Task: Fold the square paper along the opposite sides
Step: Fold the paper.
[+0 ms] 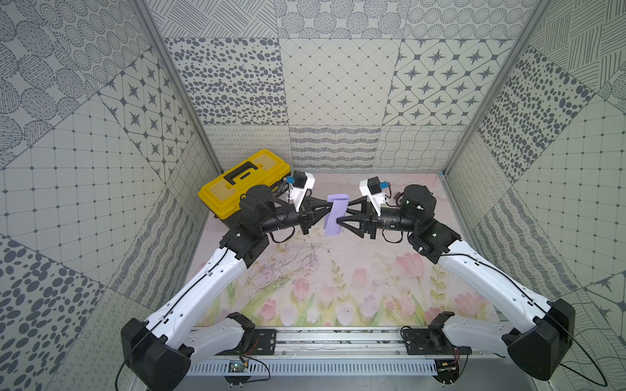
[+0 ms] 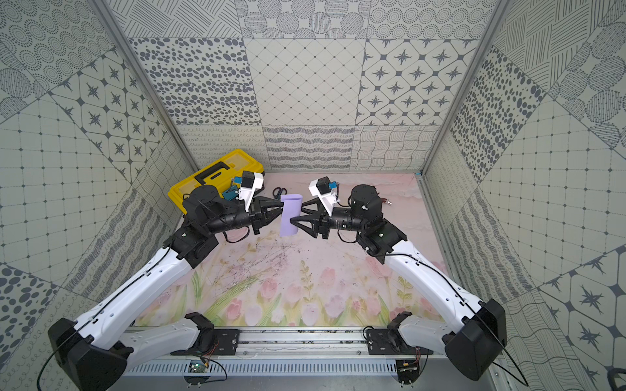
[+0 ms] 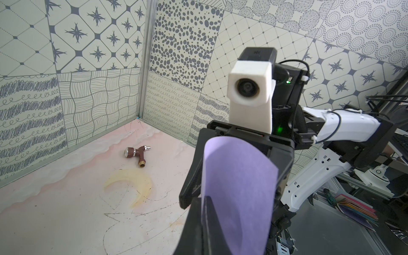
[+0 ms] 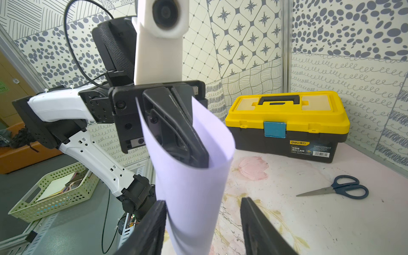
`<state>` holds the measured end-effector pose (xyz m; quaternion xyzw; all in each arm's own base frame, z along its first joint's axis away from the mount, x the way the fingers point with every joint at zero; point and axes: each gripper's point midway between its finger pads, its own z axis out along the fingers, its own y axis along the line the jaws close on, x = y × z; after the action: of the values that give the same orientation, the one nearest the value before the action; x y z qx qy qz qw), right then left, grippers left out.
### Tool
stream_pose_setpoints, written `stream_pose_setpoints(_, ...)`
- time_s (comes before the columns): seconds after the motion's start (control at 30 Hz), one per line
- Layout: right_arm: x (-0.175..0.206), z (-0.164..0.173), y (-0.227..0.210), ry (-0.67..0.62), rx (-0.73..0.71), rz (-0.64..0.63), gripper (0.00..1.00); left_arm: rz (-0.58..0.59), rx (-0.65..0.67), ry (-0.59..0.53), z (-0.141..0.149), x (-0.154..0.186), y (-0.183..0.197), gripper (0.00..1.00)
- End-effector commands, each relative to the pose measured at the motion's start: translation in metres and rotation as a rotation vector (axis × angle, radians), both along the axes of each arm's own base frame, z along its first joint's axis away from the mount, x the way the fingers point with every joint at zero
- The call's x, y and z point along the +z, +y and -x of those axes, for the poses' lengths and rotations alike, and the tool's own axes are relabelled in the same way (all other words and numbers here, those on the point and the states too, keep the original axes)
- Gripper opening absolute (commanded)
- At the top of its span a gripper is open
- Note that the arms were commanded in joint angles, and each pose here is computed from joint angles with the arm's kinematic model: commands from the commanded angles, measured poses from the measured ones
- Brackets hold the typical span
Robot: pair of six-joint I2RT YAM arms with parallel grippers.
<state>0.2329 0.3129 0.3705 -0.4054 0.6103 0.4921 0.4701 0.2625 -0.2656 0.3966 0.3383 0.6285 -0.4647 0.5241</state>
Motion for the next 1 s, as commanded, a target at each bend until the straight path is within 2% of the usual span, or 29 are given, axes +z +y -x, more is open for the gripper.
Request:
stream_pose_setpoints(0.0,0.0075,0.0040,0.0030,-0.032,0.027,-0.018,0.58,0.016,-0.021,-0.037,0.0054,0.0136,-0.0006,0.00)
stream_pose_setpoints(0.97,0.0101,0.0080,0.0044,-0.043,0.058,-0.030,0.34,0.012,-0.032,-0.017,0.0043,0.0075,-0.0038,0.00)
